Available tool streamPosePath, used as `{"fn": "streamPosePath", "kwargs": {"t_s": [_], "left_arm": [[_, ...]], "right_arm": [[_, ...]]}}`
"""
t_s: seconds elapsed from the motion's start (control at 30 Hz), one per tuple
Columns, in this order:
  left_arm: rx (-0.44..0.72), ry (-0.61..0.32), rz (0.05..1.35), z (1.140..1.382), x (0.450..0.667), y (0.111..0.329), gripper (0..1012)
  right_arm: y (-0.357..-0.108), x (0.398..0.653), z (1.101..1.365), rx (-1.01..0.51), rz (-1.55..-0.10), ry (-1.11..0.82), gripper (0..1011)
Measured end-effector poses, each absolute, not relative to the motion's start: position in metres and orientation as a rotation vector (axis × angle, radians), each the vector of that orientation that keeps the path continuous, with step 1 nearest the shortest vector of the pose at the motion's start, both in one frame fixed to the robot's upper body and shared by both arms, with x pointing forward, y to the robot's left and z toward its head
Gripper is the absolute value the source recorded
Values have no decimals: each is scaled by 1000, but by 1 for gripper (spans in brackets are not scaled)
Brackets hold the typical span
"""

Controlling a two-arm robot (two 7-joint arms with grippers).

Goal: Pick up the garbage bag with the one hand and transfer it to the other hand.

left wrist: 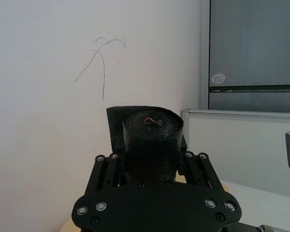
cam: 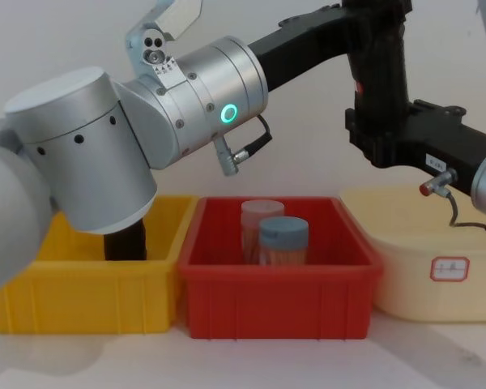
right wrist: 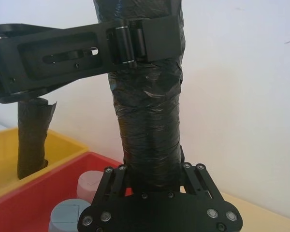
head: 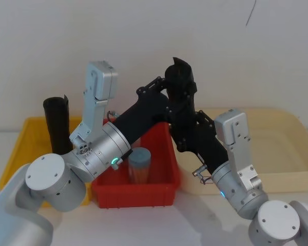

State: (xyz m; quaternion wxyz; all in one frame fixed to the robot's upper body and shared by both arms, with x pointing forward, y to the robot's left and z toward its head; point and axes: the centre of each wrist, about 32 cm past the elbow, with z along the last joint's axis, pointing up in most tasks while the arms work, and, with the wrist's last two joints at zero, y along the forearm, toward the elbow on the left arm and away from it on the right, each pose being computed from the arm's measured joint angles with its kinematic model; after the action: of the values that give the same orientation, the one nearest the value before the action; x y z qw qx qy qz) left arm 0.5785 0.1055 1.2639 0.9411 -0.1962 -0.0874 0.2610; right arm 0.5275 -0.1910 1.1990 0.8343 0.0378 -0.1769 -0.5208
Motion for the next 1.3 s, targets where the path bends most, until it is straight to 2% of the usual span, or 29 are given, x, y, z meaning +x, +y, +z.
{"fn": "streamPosePath", "kwargs": {"t_s": [0.1,0.13,0.23,0.37,0.63,1.3], "left_arm": [[-400,-178,533,1264,579,106,568],[-400,-178,533,1264,579,106,614],[-400,-178,533,1264,579,106,668],[-400,-178,533,1264,579,106,810],[-400,-178,533,1264,579,106,1001],[-400,-178,533,1264,579,106,1002]], "right_arm": [[-191,528,1200,81,-1102,-376,448],[-192,528,1201,82,-1101,-378,447],[-191,528,1202,84,-1100,-379,448],[-191,527,1203,85,-1097,-379,448],[-191,527,1205,84,-1099,-370,447],[-203,545,1208,60,-1211,-303,447]]}}
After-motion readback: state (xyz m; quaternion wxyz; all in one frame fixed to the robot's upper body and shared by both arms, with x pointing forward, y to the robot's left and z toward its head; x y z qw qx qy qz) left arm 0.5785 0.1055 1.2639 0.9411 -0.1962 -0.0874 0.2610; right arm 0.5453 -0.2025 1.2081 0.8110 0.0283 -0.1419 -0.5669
